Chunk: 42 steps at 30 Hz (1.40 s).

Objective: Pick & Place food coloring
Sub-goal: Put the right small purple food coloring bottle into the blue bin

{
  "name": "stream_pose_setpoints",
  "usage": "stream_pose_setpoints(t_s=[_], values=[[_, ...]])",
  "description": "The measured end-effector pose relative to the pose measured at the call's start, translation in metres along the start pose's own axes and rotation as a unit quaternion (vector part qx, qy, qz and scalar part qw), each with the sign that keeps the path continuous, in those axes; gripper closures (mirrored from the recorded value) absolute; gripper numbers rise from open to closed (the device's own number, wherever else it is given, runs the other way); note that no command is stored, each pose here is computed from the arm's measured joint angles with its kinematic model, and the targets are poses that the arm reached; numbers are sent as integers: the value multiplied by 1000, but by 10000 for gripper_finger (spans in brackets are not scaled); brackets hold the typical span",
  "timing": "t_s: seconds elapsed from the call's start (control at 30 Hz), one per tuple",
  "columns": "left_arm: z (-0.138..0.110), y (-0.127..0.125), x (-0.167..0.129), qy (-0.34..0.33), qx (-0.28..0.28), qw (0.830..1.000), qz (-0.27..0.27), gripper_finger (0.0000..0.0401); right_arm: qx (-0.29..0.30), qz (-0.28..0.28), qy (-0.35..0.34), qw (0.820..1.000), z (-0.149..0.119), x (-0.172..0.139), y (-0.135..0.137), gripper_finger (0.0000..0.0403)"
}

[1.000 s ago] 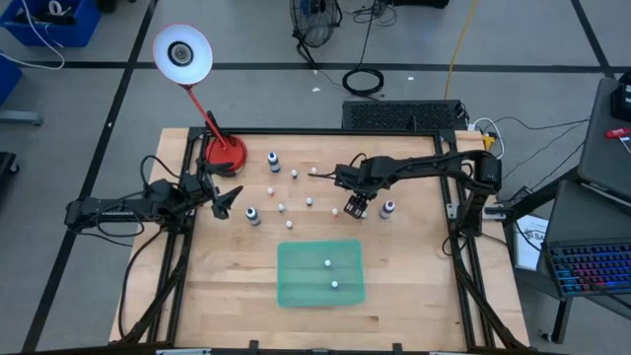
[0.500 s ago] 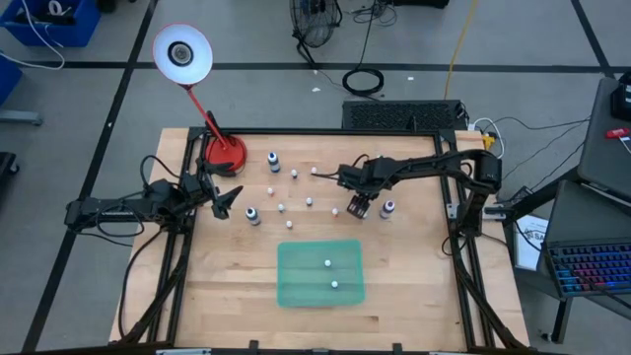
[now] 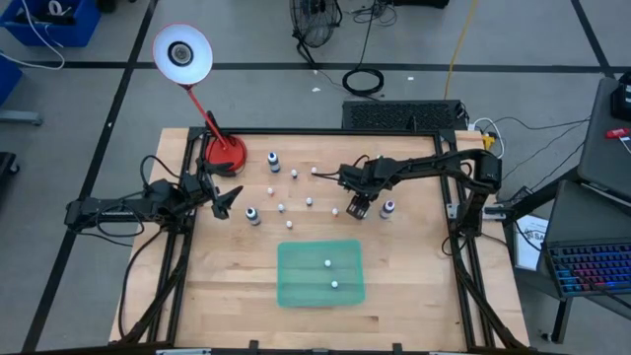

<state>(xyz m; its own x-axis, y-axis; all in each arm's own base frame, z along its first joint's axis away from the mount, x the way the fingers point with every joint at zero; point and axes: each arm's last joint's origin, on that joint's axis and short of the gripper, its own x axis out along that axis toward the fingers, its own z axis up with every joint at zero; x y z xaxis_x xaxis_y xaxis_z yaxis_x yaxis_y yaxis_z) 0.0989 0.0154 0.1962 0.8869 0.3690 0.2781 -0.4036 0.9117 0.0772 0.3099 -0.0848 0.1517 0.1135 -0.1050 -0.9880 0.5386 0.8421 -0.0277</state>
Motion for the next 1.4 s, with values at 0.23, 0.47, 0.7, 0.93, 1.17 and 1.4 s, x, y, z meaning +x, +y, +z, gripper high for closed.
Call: stream_pose_setpoints(t_s=[0.23,0.47,0.7,0.93,1.17,1.4], values=[[0,0,0,0,0,1000,0,36,-14,2,-5,1000,1,0,0,319],[0,0,0,0,0,1000,0,36,-53,6,-21,998,2,-5,1,348],[0,0,0,0,0,1000,0,36,-72,30,-95,992,-1,-41,15,348],[0,0,0,0,0,1000,0,36,-98,99,-205,969,-22,-97,56,348],[0,0,0,0,0,1000,0,36,-165,120,-239,949,-45,-138,129,348],[0,0,0,0,0,1000,0,36,-231,113,-200,945,-44,-144,199,348]])
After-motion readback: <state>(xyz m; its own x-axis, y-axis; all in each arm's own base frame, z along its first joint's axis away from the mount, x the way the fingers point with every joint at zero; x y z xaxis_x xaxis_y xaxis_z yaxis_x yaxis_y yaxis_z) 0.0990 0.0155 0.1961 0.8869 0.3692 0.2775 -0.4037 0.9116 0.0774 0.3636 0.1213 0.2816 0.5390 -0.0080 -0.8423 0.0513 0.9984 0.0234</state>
